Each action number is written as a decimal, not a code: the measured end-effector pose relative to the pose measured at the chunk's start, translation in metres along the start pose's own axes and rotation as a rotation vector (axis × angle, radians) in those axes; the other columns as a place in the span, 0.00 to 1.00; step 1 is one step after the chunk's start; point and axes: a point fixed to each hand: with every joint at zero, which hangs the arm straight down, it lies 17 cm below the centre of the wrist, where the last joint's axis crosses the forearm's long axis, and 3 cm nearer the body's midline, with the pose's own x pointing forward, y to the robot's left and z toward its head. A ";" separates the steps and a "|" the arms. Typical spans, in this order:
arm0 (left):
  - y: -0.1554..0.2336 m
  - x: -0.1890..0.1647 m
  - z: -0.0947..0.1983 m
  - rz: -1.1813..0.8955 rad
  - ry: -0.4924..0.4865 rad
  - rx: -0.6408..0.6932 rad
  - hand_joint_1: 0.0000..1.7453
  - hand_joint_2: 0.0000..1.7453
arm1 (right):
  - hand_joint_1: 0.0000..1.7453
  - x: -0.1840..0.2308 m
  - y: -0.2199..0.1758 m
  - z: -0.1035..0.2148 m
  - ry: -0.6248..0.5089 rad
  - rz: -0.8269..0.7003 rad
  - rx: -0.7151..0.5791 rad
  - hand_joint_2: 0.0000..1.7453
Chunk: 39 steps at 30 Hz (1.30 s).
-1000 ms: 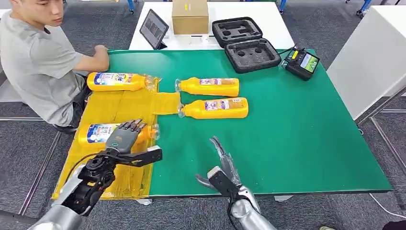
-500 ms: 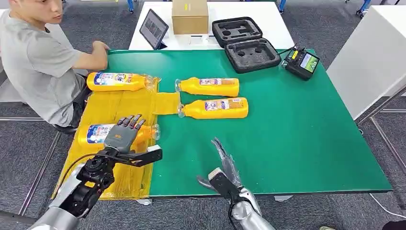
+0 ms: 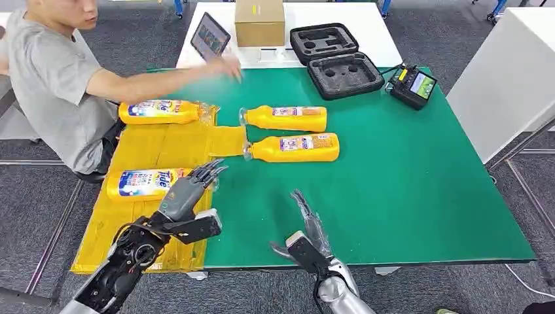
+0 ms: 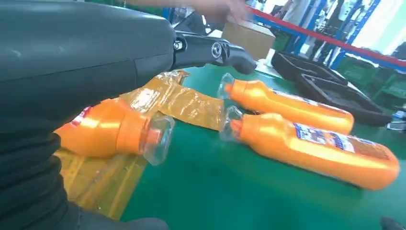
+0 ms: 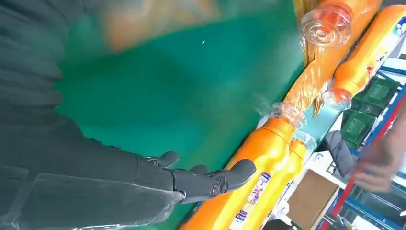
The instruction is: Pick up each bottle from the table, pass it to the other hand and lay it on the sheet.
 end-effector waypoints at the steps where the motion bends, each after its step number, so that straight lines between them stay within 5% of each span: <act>1: 0.000 0.001 0.000 0.001 -0.003 0.002 0.00 1.00 | 0.00 0.000 0.000 0.000 0.000 0.001 -0.001 1.00; 12: 0.009 0.028 0.015 0.096 -0.072 0.122 0.00 1.00 | 0.00 0.005 -0.003 -0.003 -0.012 -0.008 -0.016 1.00; 30: 0.032 0.084 0.029 0.272 -0.223 0.289 0.00 1.00 | 0.00 0.054 -0.021 0.001 -0.086 -0.272 -0.077 1.00; 39: 0.037 0.090 0.033 0.298 -0.244 0.310 0.00 1.00 | 0.00 0.106 -0.030 0.004 -0.257 -0.098 -0.113 1.00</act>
